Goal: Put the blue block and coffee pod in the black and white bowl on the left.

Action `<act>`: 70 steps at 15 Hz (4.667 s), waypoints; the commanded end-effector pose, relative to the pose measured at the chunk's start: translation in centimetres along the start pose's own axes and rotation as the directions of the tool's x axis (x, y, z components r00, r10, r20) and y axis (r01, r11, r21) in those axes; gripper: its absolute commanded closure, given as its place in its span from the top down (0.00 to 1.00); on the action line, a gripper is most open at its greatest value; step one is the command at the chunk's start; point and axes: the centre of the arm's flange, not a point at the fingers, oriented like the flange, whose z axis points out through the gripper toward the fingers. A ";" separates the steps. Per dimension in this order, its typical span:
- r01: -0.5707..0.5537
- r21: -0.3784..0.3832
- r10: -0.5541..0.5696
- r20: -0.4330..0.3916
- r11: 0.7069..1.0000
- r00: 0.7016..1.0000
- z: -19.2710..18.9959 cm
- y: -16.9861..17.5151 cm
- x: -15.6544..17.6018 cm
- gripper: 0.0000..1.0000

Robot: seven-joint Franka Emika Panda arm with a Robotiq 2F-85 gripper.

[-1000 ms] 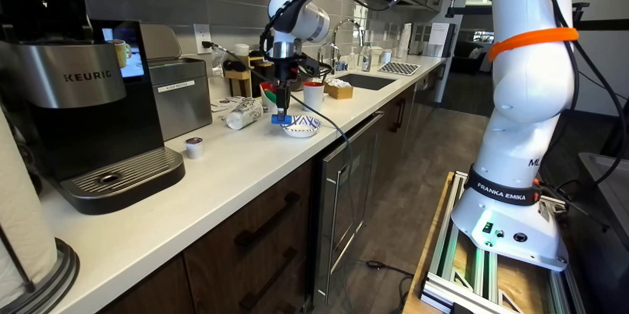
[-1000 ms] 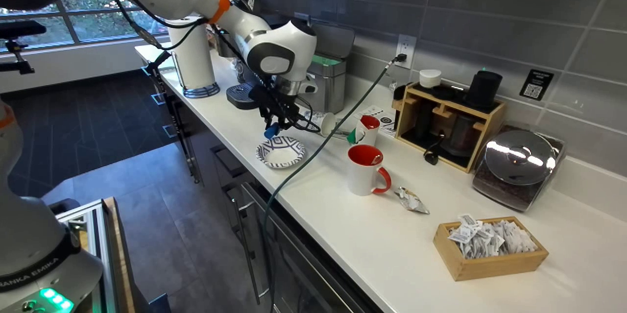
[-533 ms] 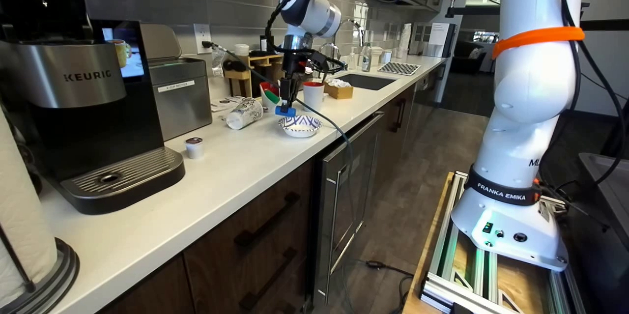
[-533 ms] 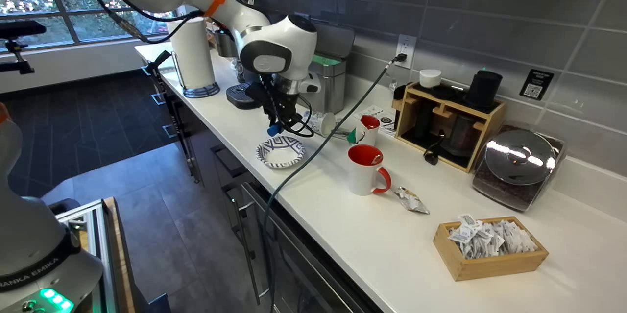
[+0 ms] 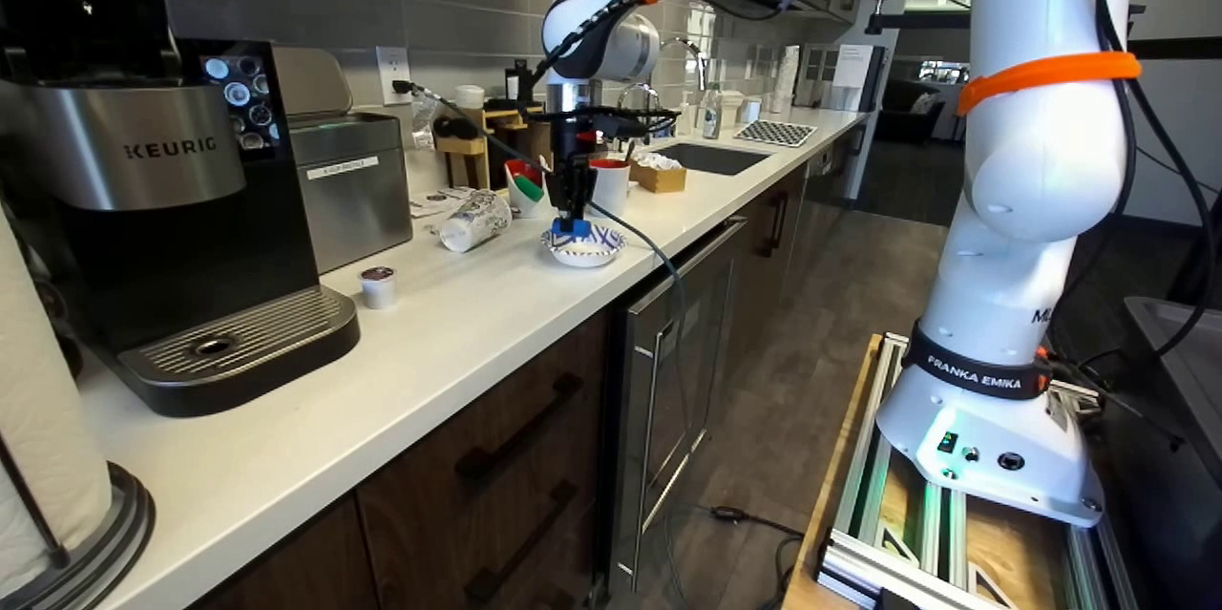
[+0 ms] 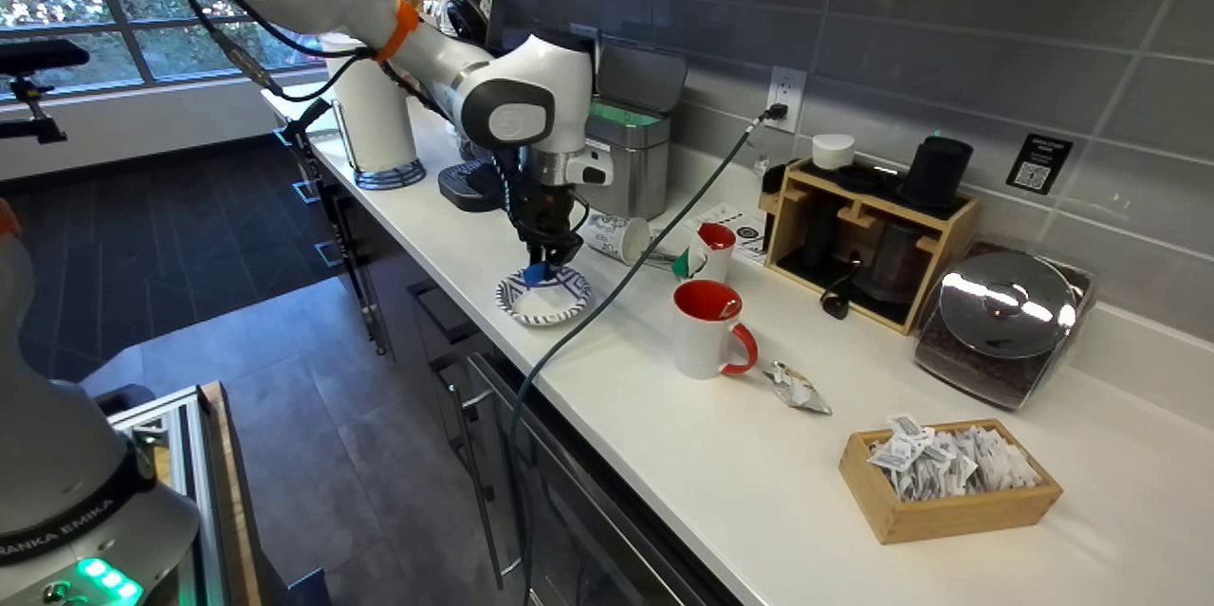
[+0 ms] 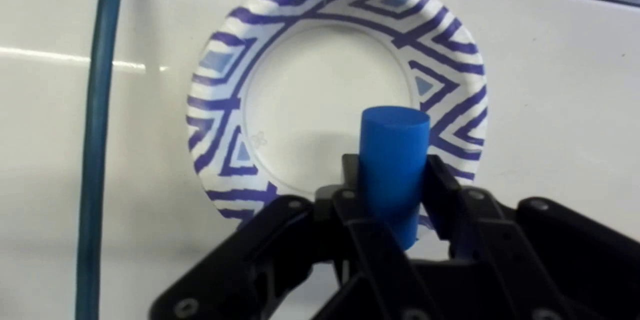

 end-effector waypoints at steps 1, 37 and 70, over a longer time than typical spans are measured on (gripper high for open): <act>-0.068 -0.040 0.070 0.060 0.997 0.996 1.4 0.3 -0.9 0.08; 0.229 0.136 -0.193 -0.236 0.964 0.952 -2.9 -15.9 3.5 1.00; 0.252 -0.214 -0.285 -0.143 0.944 0.948 4.6 -27.9 13.2 0.34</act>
